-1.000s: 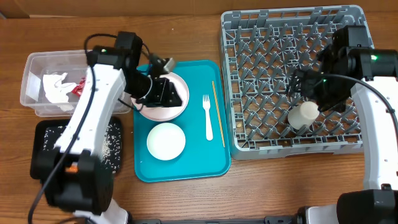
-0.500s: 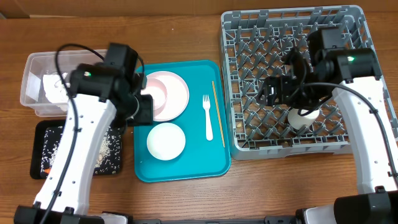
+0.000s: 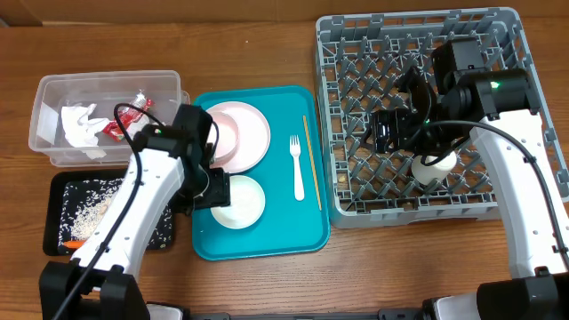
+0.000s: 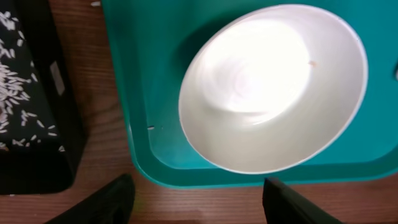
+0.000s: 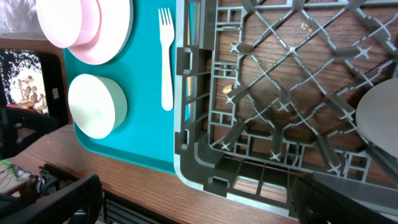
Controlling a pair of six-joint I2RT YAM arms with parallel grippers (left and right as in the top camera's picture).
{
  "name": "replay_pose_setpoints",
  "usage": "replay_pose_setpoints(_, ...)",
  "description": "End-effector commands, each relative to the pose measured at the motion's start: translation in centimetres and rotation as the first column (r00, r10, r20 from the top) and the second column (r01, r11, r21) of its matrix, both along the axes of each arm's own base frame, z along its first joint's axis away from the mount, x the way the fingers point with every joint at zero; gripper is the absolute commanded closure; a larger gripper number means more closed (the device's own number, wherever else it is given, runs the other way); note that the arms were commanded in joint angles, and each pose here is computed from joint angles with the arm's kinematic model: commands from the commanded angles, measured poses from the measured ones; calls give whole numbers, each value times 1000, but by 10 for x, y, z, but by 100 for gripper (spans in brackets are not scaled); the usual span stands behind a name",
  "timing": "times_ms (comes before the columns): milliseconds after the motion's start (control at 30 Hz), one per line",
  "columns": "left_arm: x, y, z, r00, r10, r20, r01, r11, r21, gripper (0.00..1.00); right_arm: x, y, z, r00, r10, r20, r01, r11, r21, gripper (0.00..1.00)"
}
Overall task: Sort waste into correct bins and load items into the dishwasher
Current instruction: 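Grasp the white bowl on the teal tray with the left gripper and lift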
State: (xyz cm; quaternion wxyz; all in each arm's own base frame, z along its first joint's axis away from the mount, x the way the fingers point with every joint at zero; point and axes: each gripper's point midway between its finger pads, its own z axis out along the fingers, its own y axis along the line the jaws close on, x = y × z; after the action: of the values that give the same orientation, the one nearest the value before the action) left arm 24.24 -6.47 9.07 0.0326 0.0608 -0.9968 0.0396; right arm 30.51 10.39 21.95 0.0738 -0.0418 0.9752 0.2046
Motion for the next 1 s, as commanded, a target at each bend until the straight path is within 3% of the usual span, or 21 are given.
replay_pose_setpoints(0,-6,-3,-13,1000,24,-17,-24,1000,-6,36,-1,2,8,999,11,30,-11,1000,9,0)
replay_pose_setpoints(67,-5,-3,-20,1000,28,-7,-28,1000,-8,47,-1,2,8,999,11,30,-11,1000,8,0)
replay_pose_setpoints(267,-1,-6,-40,998,53,34,-53,998,-18,57,-3,2,8,1000,11,23,-11,1000,7,0)
replay_pose_setpoints(633,-2,-7,-66,996,62,70,-60,998,-28,58,-3,2,8,1000,12,24,-12,1000,7,0)
replay_pose_setpoints(700,-1,-7,-66,995,62,75,-60,998,-29,64,-3,2,8,1000,15,26,-15,1000,6,0)
replay_pose_setpoints(800,1,-8,-65,995,58,81,-55,998,-31,90,0,-1,7,999,11,38,-10,1000,-11,0)
replay_pose_setpoints(967,7,-9,-54,995,38,88,-36,999,-28,96,3,-1,7,999,10,47,-9,1000,-13,0)
